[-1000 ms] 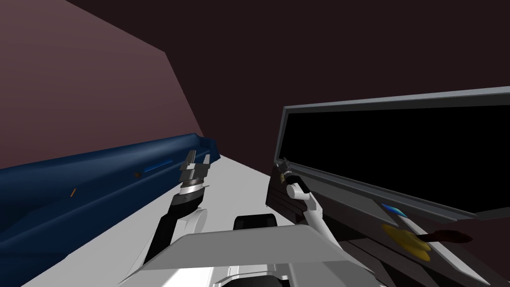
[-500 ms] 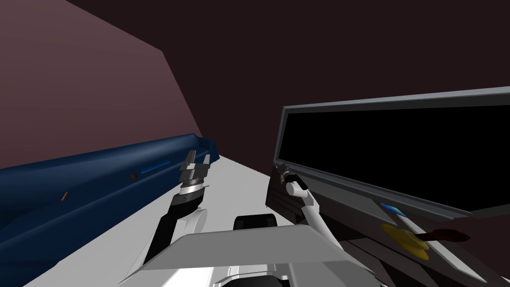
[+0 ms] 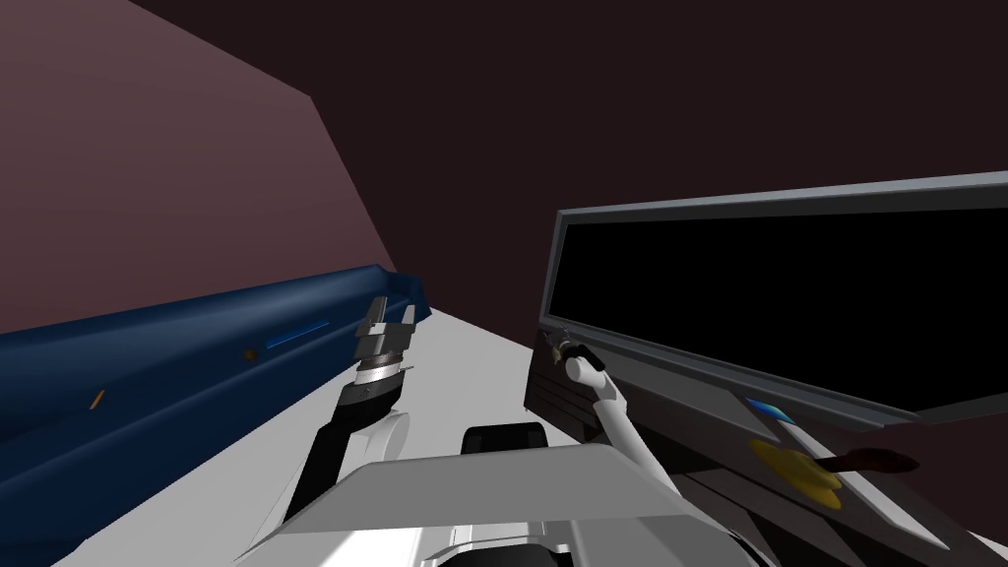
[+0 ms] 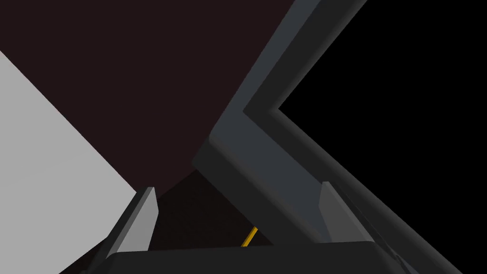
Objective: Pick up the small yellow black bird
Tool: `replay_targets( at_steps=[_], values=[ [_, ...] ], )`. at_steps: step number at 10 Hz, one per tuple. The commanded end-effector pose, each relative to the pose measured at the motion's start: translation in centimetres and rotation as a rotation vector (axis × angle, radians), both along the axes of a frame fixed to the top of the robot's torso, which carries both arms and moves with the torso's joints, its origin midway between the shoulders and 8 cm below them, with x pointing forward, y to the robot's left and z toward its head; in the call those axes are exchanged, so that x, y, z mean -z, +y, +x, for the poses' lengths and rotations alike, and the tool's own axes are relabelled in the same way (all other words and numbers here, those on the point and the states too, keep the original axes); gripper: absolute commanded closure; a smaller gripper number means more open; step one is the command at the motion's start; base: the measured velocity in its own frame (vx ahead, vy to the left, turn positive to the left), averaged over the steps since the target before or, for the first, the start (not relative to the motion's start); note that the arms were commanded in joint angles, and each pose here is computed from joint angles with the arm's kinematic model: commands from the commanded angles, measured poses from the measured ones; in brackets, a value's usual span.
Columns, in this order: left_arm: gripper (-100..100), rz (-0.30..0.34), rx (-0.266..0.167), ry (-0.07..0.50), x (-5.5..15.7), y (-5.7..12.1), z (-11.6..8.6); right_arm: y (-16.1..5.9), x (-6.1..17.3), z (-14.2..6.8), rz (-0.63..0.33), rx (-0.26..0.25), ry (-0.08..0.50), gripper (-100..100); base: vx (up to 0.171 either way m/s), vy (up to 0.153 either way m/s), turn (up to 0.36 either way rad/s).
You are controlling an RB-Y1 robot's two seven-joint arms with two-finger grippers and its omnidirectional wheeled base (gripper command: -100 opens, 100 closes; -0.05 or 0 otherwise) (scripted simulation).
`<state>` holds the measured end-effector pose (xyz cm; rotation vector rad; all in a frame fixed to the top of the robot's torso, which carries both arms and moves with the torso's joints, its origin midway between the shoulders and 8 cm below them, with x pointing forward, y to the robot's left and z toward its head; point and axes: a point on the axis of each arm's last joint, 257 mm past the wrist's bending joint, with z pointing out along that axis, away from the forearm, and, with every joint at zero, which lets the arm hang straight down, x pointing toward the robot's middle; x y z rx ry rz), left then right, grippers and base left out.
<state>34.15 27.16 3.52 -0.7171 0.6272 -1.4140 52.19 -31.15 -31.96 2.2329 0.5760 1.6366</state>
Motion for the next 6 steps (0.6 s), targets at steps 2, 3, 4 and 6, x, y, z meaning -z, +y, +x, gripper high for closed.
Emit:
replay_targets(
  at_steps=[2,3,4,6],
  values=[
    [0,0.000,0.000,0.000,0.0,0.0,0.0,-0.5,2.4,-0.1,0.114,0.029,0.068,-100,0.020,0.002,-0.036],
    [0,0.000,0.000,0.000,0.0,0.0,0.0,-0.6,2.9,-0.2,0.122,0.034,0.079,-100,0.018,0.000,-0.029],
    [0,0.000,0.000,0.000,0.0,0.0,0.0,-0.8,3.8,-0.2,0.189,0.053,0.110,-100,0.023,-0.002,-0.058],
    [0,0.000,0.000,0.000,0.0,0.0,0.0,-1.1,6.0,-0.8,0.262,0.083,0.166,-100,0.025,-0.003,-0.034]
  ],
)
